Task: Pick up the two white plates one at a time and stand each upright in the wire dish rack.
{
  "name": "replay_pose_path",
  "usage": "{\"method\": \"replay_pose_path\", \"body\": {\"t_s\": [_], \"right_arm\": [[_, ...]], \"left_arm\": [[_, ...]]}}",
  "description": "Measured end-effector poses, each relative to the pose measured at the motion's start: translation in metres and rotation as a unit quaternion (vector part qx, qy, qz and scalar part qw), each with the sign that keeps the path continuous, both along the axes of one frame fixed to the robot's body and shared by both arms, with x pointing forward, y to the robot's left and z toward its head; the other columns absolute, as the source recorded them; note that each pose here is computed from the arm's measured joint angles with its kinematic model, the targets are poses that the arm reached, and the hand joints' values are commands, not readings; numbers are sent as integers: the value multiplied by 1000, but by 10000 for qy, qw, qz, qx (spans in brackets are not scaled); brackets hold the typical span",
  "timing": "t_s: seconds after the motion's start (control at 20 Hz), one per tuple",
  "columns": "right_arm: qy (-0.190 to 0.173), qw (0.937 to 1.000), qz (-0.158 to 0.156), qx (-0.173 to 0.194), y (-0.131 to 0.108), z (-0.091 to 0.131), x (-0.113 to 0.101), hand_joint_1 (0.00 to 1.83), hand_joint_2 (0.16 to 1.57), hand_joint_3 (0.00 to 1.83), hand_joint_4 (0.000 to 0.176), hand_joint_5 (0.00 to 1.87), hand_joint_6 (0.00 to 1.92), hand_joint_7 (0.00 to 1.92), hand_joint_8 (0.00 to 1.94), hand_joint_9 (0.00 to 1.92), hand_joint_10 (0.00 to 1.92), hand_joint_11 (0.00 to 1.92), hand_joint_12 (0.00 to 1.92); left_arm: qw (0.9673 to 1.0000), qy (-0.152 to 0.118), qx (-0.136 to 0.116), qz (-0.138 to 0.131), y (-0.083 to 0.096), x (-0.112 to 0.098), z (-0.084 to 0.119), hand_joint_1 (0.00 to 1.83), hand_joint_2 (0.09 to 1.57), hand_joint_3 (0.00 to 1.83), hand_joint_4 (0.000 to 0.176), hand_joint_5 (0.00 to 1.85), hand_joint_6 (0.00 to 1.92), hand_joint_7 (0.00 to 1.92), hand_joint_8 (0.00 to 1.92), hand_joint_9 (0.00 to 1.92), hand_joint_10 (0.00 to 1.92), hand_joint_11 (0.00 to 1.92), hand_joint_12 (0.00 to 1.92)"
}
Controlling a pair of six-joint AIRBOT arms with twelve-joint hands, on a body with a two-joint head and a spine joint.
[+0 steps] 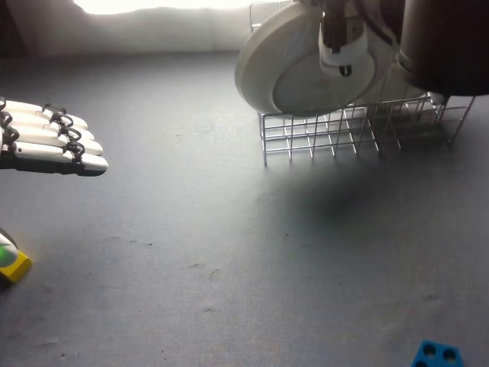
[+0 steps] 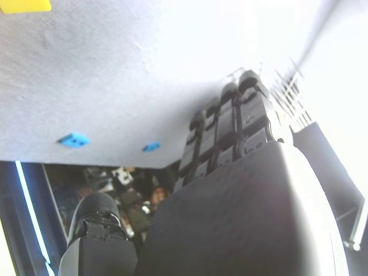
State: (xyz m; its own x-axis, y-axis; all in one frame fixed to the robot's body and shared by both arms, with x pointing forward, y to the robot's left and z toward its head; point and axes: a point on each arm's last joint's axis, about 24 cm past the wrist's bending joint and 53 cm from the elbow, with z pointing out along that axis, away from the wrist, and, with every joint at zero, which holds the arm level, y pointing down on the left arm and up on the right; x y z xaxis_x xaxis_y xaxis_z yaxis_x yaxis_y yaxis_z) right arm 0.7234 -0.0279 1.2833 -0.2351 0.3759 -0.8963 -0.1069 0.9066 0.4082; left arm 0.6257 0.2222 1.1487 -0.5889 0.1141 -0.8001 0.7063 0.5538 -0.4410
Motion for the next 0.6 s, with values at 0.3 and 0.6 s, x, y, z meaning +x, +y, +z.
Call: {"method": "replay_pose_path", "body": {"t_s": [0.3, 0.6], "right_arm": [[42, 10000, 45, -74, 5, -11, 6, 1383, 1071, 1, 0, 1032, 921, 1101, 715, 973, 1045, 804, 1076], [-116, 9990, 190, -386, 12, -24, 13, 1386, 1063, 0, 0, 1045, 898, 1142, 663, 975, 1023, 780, 1093]], "left_arm": [[10000, 2, -4, -4, -1, 0, 0, 0, 1039, 0, 0, 0, 0, 0, 0, 0, 0, 0, 0], [10000, 4, -8, -2, -1, 0, 0, 0, 1038, 0, 0, 0, 0, 0, 0, 0, 0, 0, 0]]}}
